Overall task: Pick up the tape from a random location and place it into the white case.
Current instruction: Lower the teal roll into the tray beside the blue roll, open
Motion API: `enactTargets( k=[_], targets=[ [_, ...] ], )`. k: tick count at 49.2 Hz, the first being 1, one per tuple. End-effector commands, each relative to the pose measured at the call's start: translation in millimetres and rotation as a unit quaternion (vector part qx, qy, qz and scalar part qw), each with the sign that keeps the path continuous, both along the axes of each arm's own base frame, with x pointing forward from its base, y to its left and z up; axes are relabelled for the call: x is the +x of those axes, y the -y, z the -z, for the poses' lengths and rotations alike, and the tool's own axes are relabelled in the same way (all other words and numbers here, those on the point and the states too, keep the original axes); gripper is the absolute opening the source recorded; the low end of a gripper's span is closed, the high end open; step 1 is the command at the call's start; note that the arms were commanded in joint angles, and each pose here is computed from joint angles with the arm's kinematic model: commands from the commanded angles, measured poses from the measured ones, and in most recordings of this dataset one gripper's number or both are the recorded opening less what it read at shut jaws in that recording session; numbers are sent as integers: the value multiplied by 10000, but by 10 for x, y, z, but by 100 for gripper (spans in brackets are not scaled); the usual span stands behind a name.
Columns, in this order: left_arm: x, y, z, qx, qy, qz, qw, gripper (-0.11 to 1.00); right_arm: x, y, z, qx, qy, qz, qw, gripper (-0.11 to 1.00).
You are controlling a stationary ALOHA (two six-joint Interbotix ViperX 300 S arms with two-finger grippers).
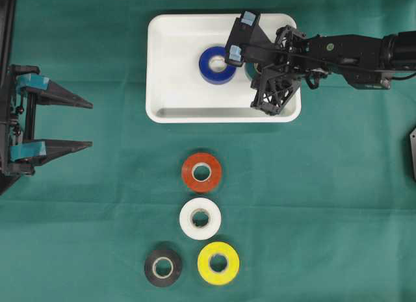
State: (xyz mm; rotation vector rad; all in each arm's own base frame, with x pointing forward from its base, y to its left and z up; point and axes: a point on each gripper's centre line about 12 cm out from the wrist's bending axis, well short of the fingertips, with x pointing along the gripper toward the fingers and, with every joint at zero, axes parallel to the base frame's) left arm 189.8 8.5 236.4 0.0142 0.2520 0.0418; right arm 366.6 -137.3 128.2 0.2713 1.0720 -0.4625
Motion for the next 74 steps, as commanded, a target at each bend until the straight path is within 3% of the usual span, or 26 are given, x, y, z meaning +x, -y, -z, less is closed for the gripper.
enactTargets(
  k=[1, 19, 21, 28, 32, 41, 60, 74],
  targets=[
    [21, -4, -42, -12, 70, -12, 10000, 80, 36, 30, -100, -43, 147, 26, 9999, 29],
    [19, -4, -45, -11, 77, -12, 10000, 80, 11, 59, -107, -22, 60, 89, 9999, 29],
    [19, -7, -43, -12, 70, -19, 10000, 80, 17, 61, -113, -36, 70, 77, 9999, 36],
    [18, -4, -42, -12, 62, -12, 10000, 80, 34, 69, -132, -65, 101, 62, 9999, 78],
    [18, -4, -40, -12, 54, -12, 10000, 80, 46, 75, -155, -74, 122, 65, 9999, 91],
    [18, -4, -40, -12, 54, -12, 10000, 80, 62, 90, -343, -146, 196, 68, 9997, 88],
    [18, -4, -40, -12, 54, -12, 10000, 80, -16, 153, -1131, -494, 59, 144, 9987, 88],
    [18, -4, -40, -12, 54, -12, 10000, 80, -34, 165, -1267, -585, 27, 167, 9981, 88]
  ],
)
